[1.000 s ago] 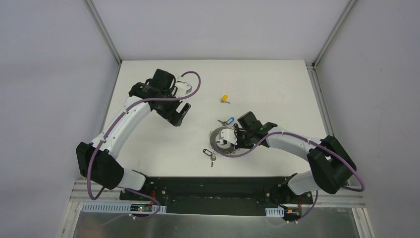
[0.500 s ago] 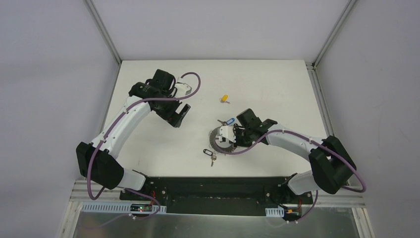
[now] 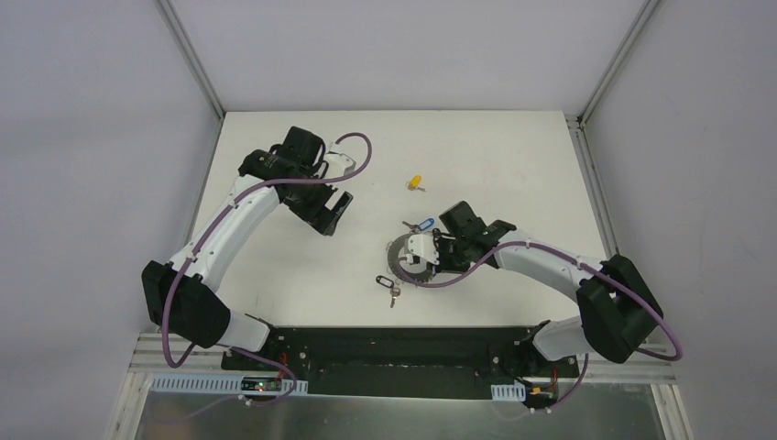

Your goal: Put the keys on the keyring

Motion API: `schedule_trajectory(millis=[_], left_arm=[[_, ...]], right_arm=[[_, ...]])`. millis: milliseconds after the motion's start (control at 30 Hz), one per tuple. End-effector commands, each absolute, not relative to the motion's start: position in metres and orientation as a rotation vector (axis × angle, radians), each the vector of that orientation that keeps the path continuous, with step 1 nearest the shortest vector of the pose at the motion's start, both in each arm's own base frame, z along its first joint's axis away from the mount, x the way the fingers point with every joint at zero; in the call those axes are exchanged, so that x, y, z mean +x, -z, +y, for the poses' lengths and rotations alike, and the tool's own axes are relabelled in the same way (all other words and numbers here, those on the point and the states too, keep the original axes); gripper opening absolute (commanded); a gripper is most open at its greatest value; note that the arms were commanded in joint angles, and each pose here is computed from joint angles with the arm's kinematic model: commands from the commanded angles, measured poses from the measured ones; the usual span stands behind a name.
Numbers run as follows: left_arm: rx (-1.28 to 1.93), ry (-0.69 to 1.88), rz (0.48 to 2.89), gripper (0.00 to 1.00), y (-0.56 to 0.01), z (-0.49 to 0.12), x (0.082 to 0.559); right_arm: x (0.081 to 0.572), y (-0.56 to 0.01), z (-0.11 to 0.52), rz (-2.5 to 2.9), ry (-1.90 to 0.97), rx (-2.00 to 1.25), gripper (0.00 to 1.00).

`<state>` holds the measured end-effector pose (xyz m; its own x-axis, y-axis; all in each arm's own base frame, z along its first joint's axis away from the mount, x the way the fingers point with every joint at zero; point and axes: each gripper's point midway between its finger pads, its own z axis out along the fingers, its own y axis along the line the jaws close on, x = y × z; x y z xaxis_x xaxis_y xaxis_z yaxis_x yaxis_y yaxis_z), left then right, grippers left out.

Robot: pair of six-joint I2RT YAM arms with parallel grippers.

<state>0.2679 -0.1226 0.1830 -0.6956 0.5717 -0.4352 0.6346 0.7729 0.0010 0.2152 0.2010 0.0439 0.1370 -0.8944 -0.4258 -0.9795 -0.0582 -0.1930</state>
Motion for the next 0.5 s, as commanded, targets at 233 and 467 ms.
schedule_trajectory(millis=[233,467], left_arm=[[0.925,0.222,2.553,0.89,-0.189,-0.123,0.267],[0.930,0.215,2.560,0.88,-0.187,-0.121,0.266]], right_arm=[[0.223,-0.042,0.200,1.741,-0.181,-2.038,0.40],[0.224,-0.034,0.202,1.741,-0.179,-2.051,0.42]])
